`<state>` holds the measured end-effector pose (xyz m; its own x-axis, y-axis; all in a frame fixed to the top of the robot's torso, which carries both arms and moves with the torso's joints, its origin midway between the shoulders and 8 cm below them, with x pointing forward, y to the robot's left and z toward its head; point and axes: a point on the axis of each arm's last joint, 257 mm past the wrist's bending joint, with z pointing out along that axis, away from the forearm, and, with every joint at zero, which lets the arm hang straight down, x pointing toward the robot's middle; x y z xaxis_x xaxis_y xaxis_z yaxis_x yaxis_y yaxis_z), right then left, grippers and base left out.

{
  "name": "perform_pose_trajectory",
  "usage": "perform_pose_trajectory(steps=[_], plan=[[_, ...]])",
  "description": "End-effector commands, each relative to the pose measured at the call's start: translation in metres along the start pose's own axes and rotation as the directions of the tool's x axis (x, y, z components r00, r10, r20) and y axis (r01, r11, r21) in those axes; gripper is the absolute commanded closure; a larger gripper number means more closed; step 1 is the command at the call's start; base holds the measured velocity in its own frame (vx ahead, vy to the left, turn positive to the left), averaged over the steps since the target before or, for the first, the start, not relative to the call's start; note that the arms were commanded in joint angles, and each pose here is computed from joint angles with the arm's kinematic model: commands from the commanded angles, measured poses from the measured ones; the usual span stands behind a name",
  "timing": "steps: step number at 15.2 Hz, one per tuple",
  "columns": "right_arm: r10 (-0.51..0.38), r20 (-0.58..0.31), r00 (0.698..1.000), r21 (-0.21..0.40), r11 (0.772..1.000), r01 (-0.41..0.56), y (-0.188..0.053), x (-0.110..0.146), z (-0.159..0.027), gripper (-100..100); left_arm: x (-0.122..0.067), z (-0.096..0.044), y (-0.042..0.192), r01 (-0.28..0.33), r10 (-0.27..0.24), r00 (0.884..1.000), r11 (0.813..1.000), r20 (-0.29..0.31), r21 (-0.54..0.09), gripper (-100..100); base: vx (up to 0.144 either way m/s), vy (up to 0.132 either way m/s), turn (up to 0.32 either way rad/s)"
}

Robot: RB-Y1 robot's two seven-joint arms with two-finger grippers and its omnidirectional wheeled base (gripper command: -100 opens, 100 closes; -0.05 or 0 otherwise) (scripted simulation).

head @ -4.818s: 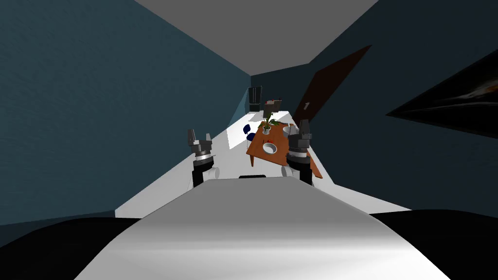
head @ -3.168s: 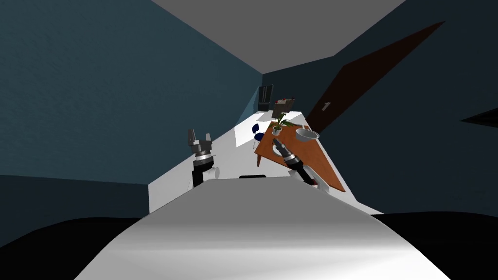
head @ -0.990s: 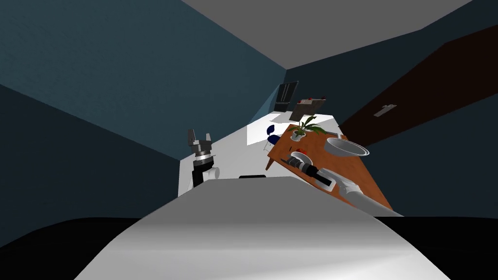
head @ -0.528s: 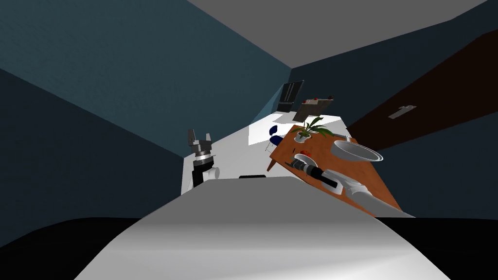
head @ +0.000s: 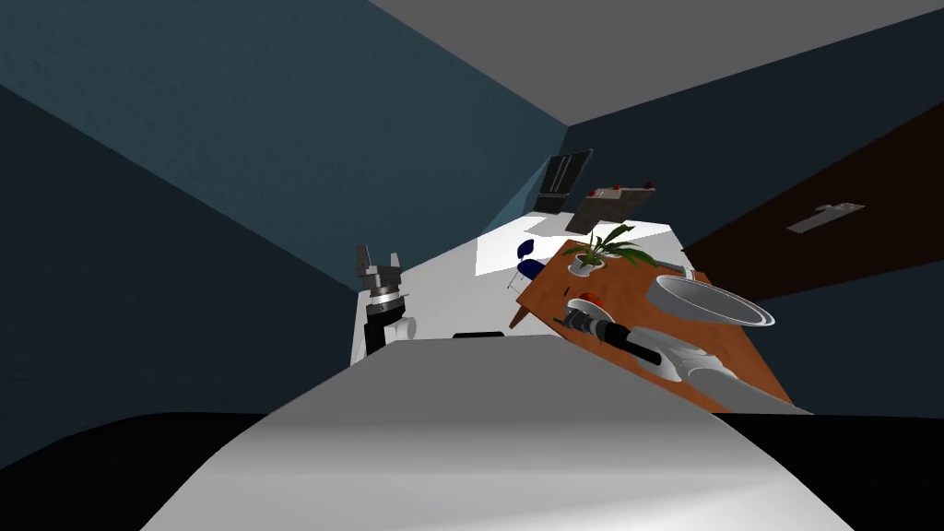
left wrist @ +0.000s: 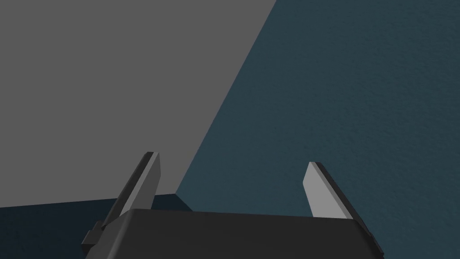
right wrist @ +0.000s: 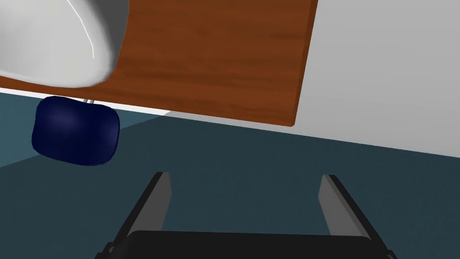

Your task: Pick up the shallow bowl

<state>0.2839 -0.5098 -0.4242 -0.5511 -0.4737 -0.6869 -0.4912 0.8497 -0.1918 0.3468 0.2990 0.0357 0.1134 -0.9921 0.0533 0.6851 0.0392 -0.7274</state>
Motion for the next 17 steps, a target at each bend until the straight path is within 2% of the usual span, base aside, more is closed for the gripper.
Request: perform_pose_trajectory(steps=[1,2,4,5,6,7,10,11,12,14,15,17], plan=[[-0.012,-0.029,0.999,0.007,1.0,0.013,-0.005,0.013,-0.005,-100,0.0,0.0,0.0,0.0,0.0,1.0,1.0,0.0,0.0,0,0.016,0.001,0.056],[-0.059,-0.076,0.995,-0.002,0.998,0.059,-0.008,0.029,-0.011,-100,0.0,0.0,0.0,0.0,0.0,1.0,1.0,0.0,0.0,0,0.022,-0.001,0.109],[-0.051,-0.098,0.994,0.01,0.999,0.052,-0.013,0.039,-0.016,-100,0.0,0.0,0.0,0.0,0.0,1.0,1.0,0.0,0.0,0,0.022,-0.002,0.084],[-0.094,-0.146,0.985,-0.002,0.995,0.095,-0.015,0.056,-0.024,-100,0.0,0.0,0.0,0.0,0.0,1.0,1.0,0.0,0.0,0,0.023,0.002,0.128],[-0.088,-0.163,0.983,0.007,0.996,0.09,-0.019,0.064,-0.028,-100,0.0,0.0,0.0,0.0,0.0,1.0,1.0,0.0,0.0,0,0.025,0.0,0.129],[-0.126,-0.215,0.968,-0.007,0.992,0.128,-0.022,0.083,-0.037,-100,0.0,0.0,0.0,0.0,0.0,1.0,1.0,0.0,0.0,0,0.026,-0.001,0.149],[-0.154,-0.285,0.946,-0.013,0.988,0.156,-0.028,0.11,-0.053,-100,0.0,0.0,0.0,0.0,0.0,1.0,1.0,0.0,0.0,0,0.028,-0.005,0.131],[-0.187,-0.33,0.925,-0.035,0.982,0.186,-0.029,0.127,-0.064,-100,0.0,0.0,0.0,0.0,0.0,1.0,1.0,0.0,0.0,0,0.027,-0.003,0.156],[-0.182,-0.342,0.922,-0.029,0.983,0.183,-0.032,0.132,-0.068,-100,0.0,0.0,0.0,0.0,0.0,1.0,1.0,0.0,0.0,0,0.025,-0.006,0.113],[-0.236,-0.432,0.87,-0.073,0.971,0.227,-0.032,0.169,-0.092,-100,0.0,0.0,0.0,0.0,0.0,1.0,1.0,0.0,0.0,0,0.024,-0.001,0.151],[-0.233,-0.438,0.868,-0.07,0.972,0.225,-0.033,0.171,-0.094,-100,0.0,0.0,0.0,0.0,0.0,1.0,1.0,0.0,0.0,0,0.021,0.001,0.145],[-0.276,-0.511,0.814,-0.117,0.961,0.252,-0.031,0.203,-0.119,-100,0.0,0.0,0.0,0.0,0.0,1.0,1.0,0.0,0.0,0,0.018,0.004,0.129]])
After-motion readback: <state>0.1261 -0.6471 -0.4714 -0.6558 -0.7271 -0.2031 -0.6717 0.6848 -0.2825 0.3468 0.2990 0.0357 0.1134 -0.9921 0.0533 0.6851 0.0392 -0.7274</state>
